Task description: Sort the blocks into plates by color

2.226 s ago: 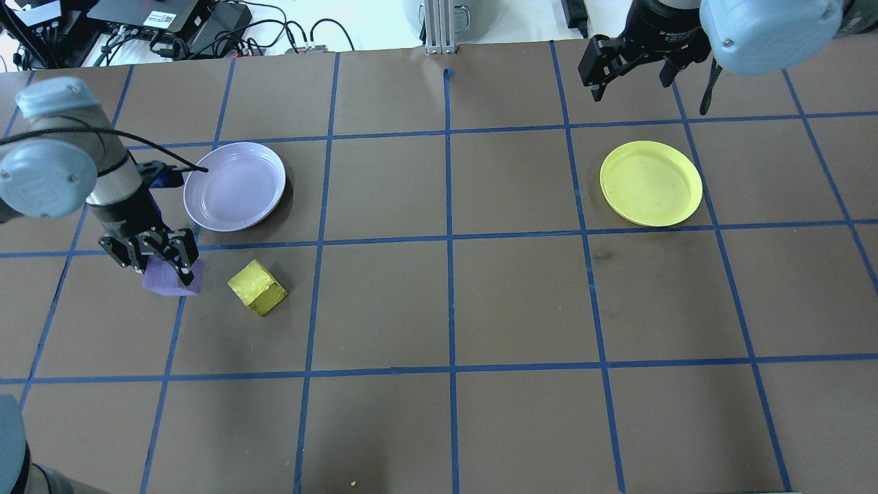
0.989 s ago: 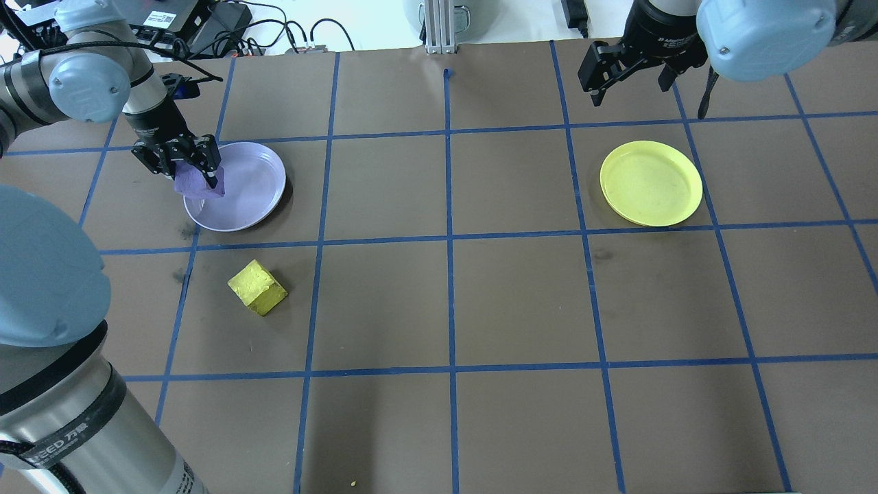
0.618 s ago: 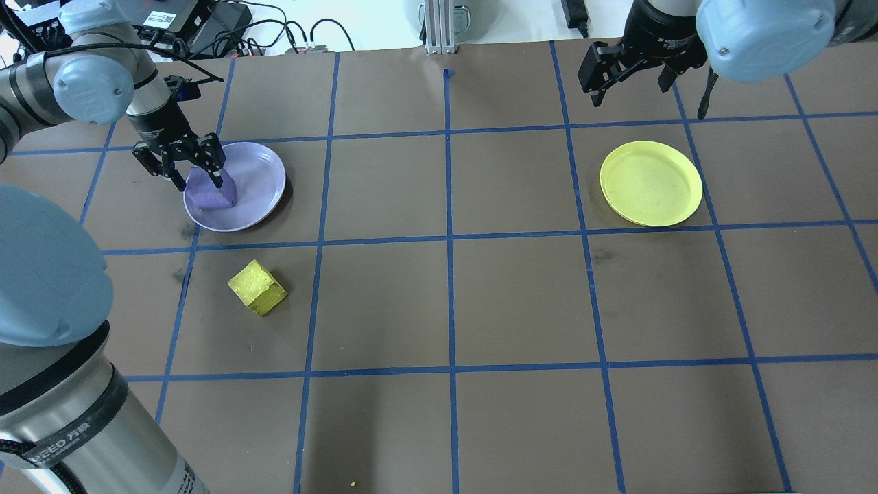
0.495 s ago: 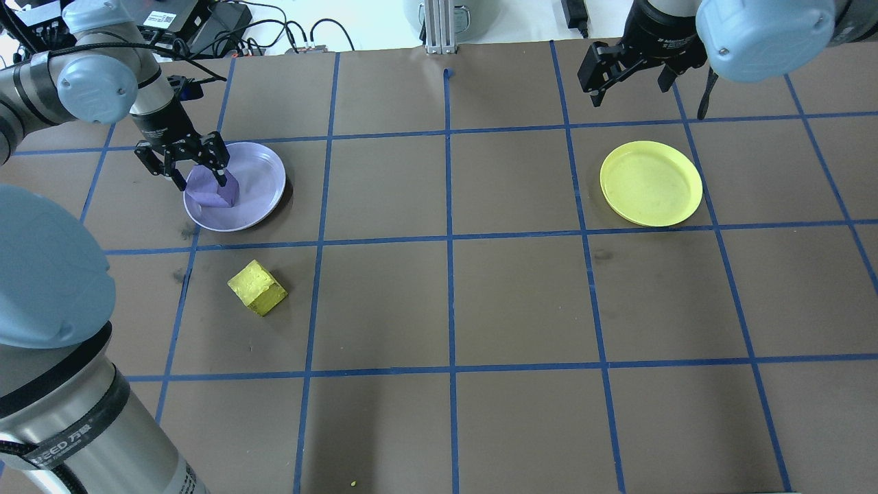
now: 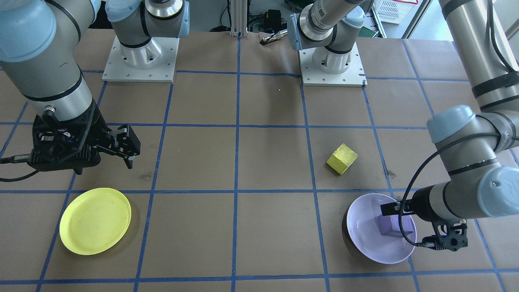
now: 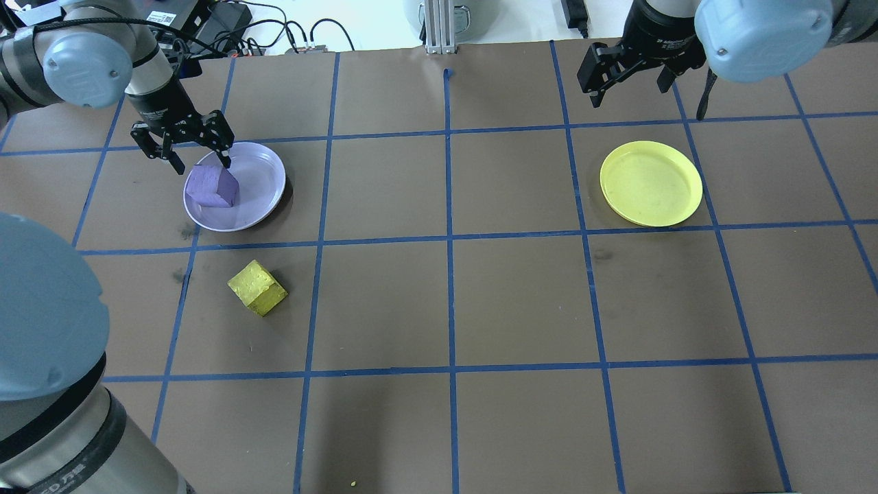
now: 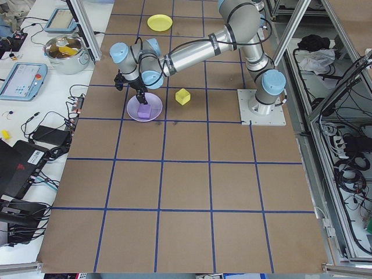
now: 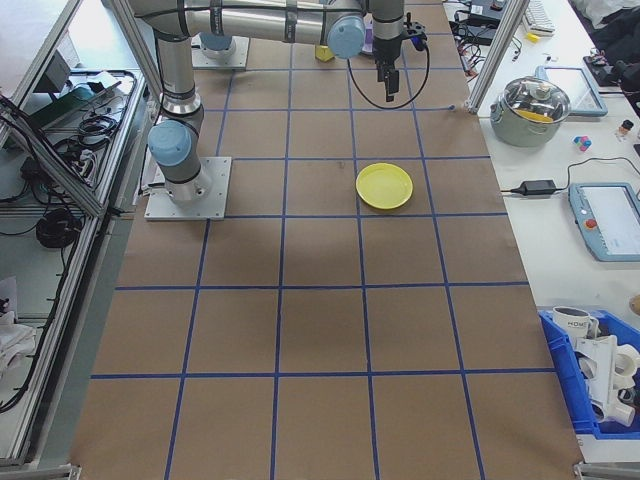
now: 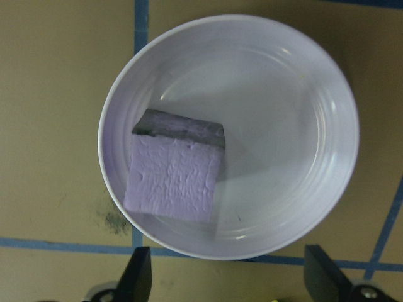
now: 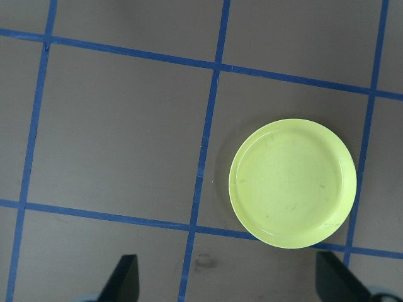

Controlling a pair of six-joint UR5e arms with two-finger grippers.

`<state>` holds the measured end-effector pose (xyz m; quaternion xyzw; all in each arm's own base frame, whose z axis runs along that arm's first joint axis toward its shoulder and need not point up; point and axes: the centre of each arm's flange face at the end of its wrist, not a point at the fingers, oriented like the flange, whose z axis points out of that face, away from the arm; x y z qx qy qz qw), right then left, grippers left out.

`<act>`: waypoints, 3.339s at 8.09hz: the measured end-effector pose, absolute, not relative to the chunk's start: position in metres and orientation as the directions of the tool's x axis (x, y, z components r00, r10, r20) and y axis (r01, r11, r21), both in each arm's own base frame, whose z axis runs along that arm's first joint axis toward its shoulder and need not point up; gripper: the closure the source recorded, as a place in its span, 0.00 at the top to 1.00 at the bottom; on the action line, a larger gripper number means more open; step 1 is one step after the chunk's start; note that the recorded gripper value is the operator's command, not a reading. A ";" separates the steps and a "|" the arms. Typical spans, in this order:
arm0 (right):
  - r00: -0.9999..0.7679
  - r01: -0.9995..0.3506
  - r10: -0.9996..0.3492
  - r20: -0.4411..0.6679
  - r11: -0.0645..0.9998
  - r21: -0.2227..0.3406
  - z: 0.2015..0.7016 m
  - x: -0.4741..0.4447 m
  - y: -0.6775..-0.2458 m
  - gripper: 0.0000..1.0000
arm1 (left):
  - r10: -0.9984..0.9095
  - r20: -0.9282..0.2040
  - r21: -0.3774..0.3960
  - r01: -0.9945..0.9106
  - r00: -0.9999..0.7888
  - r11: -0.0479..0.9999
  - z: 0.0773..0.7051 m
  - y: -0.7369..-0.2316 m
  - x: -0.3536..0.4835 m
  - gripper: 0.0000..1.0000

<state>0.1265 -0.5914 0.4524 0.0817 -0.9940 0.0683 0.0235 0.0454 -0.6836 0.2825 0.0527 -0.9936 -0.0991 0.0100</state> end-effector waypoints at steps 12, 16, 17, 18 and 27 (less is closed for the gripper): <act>-0.986 -0.165 -0.158 0.058 0.978 -0.132 0.452 0.126 -0.592 1.00 | -0.615 -0.047 0.450 -0.567 -0.787 0.690 0.213 -0.506 0.007 0.93; -0.986 -0.165 -0.158 0.057 0.978 -0.131 0.452 0.126 -0.592 1.00 | -0.613 -0.052 0.462 -0.563 -0.788 0.685 0.203 -0.507 0.012 0.95; -0.986 -0.164 -0.158 0.057 0.978 -0.131 0.452 0.126 -0.592 1.00 | -0.611 -0.051 0.458 -0.562 -0.790 0.689 0.205 -0.508 0.012 0.99; -0.986 -0.164 -0.158 0.057 0.978 -0.131 0.452 0.126 -0.592 1.00 | -0.610 -0.051 0.456 -0.562 -0.791 0.691 0.208 -0.507 0.012 0.99; -0.986 -0.165 -0.159 0.055 0.978 -0.131 0.452 0.126 -0.592 1.00 | -0.597 -0.018 0.421 -0.548 -0.802 0.723 0.196 -0.519 0.012 0.47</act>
